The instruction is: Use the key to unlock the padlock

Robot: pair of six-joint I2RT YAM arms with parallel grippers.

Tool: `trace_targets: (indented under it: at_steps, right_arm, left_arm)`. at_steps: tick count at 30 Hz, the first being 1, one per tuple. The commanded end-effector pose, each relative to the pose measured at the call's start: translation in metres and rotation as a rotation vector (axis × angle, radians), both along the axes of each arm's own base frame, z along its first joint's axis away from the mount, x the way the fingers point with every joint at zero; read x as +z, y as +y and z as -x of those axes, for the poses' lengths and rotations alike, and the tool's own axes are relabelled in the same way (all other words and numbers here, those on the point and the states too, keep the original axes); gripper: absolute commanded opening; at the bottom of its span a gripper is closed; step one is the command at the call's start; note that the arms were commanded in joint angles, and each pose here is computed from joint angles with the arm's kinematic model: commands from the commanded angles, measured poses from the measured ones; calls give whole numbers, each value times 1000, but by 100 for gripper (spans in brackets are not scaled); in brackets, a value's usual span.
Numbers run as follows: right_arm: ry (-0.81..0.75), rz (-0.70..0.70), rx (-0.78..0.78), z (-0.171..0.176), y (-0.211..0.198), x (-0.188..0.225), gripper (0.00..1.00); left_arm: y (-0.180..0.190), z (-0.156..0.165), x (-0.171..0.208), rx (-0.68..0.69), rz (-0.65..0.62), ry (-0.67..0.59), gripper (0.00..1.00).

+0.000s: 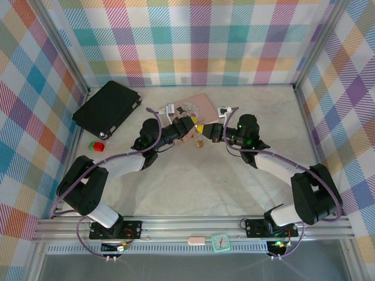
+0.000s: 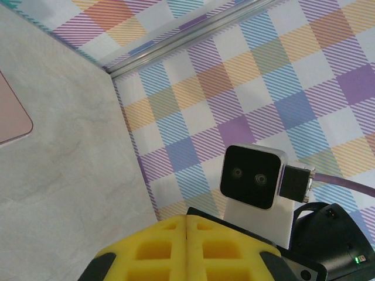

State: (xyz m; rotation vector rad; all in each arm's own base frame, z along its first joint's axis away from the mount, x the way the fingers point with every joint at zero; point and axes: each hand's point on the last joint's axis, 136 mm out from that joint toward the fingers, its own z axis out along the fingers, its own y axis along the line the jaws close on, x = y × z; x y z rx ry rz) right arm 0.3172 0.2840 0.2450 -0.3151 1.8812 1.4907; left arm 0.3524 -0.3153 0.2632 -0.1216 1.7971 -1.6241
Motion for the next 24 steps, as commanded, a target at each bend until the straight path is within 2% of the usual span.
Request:
trace_targets:
  at_steps: [1,3,4,5,11,16,24]
  right_arm:
    - [-55,18,14,4,0,5,0]
    - [-43,62,-9,3,-5,-2,0]
    - [-38,90,-22,2,-8,-7,0]
    - [-34,113,-32,2,-11,-10,0]
    - [37,268,-123,-1,-37,-45,0]
    - [113,403,-216,-2,-66,-74,0]
    - [140,441,-309,1,-99,-84,0]
  left_arm:
    - [-1,6,8,-6,-1,-27,21]
    - [5,2,-3,21,-61,-11,44]
    - [9,-1,-10,40,-106,1,52]
    - [12,-3,-19,60,-149,22,55]
    - [33,-4,-79,137,-429,148,56]
    - [19,8,-120,118,-620,194,56]
    - [3,-13,-168,196,-765,252,55]
